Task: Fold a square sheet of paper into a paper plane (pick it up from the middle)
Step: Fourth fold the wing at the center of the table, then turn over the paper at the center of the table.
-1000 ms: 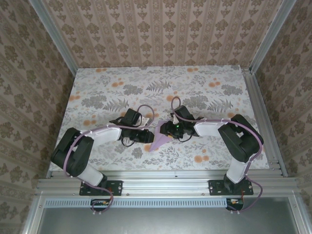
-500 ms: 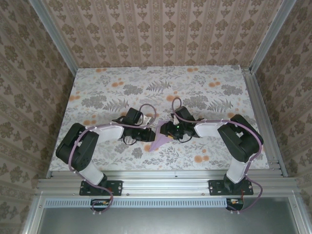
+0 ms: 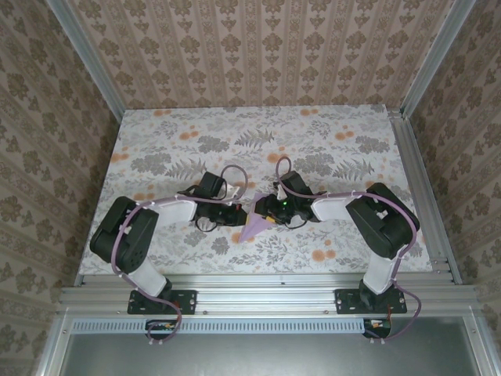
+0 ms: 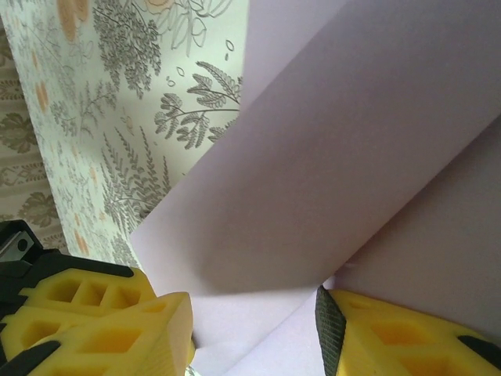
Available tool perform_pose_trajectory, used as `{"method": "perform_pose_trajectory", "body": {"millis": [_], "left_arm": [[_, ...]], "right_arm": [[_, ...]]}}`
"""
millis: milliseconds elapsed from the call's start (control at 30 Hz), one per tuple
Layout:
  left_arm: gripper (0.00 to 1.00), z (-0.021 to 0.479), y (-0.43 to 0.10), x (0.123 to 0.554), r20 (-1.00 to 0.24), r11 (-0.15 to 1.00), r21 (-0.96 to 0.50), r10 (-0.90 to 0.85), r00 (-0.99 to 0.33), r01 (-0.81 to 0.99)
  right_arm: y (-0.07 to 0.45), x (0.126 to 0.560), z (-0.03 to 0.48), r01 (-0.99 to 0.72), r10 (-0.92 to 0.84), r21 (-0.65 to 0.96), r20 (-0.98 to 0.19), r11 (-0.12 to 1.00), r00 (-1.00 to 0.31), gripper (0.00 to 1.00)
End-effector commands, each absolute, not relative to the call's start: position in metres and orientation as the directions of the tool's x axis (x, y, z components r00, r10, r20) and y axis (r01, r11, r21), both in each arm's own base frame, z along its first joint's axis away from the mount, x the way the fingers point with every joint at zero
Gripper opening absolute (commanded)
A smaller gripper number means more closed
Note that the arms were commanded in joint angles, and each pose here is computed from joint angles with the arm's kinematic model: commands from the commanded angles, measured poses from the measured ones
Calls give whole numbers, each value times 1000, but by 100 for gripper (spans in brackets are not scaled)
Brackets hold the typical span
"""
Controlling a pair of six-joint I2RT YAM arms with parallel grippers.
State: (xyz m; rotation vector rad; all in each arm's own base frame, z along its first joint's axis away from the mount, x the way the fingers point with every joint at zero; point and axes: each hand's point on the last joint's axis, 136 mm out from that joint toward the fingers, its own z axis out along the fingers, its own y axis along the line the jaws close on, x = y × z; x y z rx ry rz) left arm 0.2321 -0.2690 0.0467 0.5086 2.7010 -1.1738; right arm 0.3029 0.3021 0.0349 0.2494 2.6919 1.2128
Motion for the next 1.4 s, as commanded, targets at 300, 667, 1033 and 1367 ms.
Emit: {"method": "perform_pose_trajectory", "body": {"millis": [300,667,1033,1367], "left_arm": [[0,86,-275,243,-335,546,-749,177,-925,376],[0,83,-271,244,-320,529,-776,141,-937,344],[2,76,-261,244,-305,526,-788,115,-945,319],[11,70,-253,244,-290,542,-786,104,-951,298]], "right_arm": [[314,309,63,72,257,835,-86,546,-963,51],[329,319,74,95,299,918,-27,384,-954,50],[325,318,53,102,289,893,-33,438,-957,44],[331,327,49,70,267,887,-61,456,-962,30]]}}
